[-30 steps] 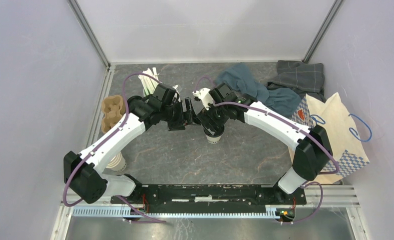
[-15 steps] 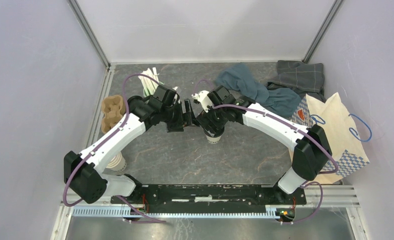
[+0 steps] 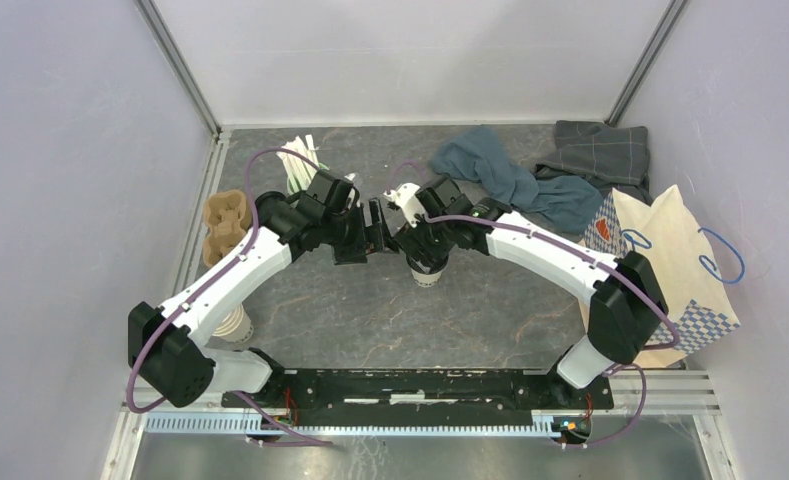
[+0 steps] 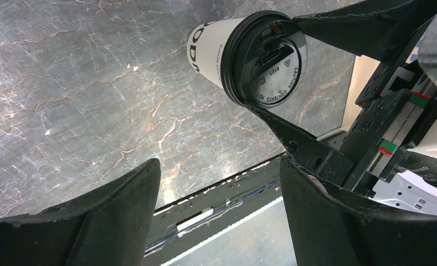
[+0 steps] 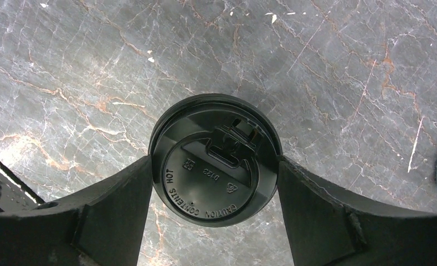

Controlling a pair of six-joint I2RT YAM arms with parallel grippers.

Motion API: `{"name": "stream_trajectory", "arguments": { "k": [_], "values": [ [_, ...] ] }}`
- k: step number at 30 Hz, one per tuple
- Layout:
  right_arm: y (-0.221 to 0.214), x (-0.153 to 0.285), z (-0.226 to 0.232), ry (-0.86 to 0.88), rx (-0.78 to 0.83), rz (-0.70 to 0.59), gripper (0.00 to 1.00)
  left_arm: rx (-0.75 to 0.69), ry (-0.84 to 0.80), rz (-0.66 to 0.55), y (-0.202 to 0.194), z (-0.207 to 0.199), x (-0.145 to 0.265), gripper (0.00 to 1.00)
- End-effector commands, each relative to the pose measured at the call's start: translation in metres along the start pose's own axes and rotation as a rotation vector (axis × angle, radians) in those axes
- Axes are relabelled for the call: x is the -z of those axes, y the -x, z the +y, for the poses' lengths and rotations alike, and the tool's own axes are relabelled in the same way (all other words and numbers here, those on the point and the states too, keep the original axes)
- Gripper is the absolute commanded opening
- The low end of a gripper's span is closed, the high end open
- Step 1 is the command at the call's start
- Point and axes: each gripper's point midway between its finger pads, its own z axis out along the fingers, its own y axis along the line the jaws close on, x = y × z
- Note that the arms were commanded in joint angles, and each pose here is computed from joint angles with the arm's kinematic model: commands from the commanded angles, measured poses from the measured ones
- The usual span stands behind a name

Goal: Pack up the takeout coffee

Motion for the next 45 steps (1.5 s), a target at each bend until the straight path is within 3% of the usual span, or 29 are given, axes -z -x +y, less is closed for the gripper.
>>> {"name": "stream_trajectory", "arguments": {
  "k": [1,12,24,45],
  "values": [
    [-0.044,-0.016,0.004,-0.012,0.004,0.107,0.81,-0.046,-0.048,-0.037,0.005,-0.008,0.006,0.85],
    [-0.124,-0.032,0.009,-0.071,0.008,0.246,0.81,-0.023,-0.028,-0.029,-0.008,0.005,0.006,0.85],
    [-0.091,-0.013,-0.044,-0.249,-0.067,0.157,0.83,-0.017,-0.03,-0.053,-0.001,0.0,0.009,0.86],
    [-0.109,-0.008,-0.182,-0.576,-0.364,0.093,0.85,-0.039,-0.059,0.0,-0.003,-0.009,0.004,0.86]
  ]
}}
